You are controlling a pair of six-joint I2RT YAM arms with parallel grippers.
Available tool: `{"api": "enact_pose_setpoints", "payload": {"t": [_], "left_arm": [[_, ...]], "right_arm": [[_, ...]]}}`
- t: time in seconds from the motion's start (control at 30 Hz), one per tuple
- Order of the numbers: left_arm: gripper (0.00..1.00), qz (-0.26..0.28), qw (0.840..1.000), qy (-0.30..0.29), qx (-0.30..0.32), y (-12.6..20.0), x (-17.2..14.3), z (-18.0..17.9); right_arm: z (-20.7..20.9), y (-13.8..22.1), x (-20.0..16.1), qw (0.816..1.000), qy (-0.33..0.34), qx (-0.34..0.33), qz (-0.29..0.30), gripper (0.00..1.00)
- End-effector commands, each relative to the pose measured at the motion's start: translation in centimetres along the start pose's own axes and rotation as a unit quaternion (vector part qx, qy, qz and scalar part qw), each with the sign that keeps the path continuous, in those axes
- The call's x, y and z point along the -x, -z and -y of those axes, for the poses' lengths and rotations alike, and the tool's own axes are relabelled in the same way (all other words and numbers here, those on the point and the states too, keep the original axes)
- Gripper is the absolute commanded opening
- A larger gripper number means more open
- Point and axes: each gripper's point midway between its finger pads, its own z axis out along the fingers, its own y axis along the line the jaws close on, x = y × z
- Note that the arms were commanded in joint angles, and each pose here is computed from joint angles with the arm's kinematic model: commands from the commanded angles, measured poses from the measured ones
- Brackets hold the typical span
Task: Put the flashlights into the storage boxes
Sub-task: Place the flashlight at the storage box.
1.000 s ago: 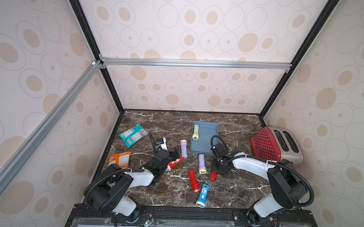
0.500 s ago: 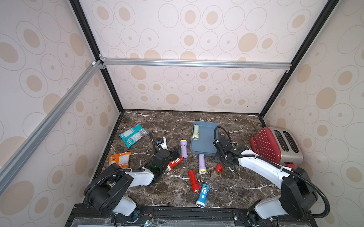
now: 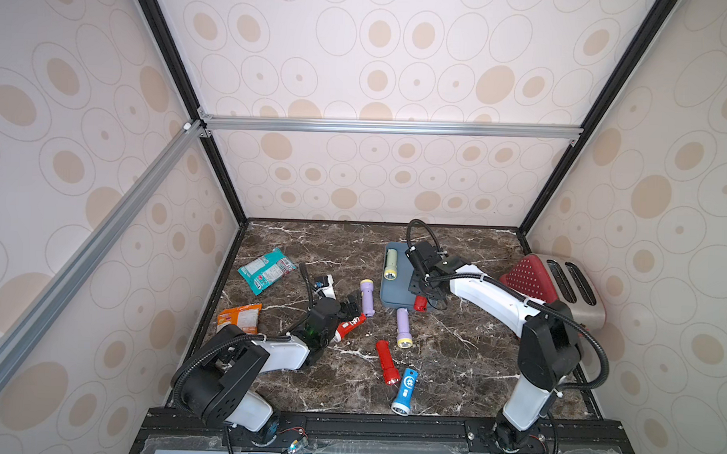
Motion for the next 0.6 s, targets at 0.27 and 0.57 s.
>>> {"api": "enact_pose_setpoints", "payload": {"t": [0.27,0.57], "left_arm": [[0.93,0.004,1.0,0.011,0.025,-0.9,1.0,-0.1],[0.94,-0.018,0.999,0.011,0.034,-1.8,0.0,-0.5]], "right_arm": [[-4.4,0.3,5.7,0.996,0.083,-0.019,0.0,0.23],[-3.2,0.1,7.4,0.993,0.104,-0.049,0.012,0.23]]}}
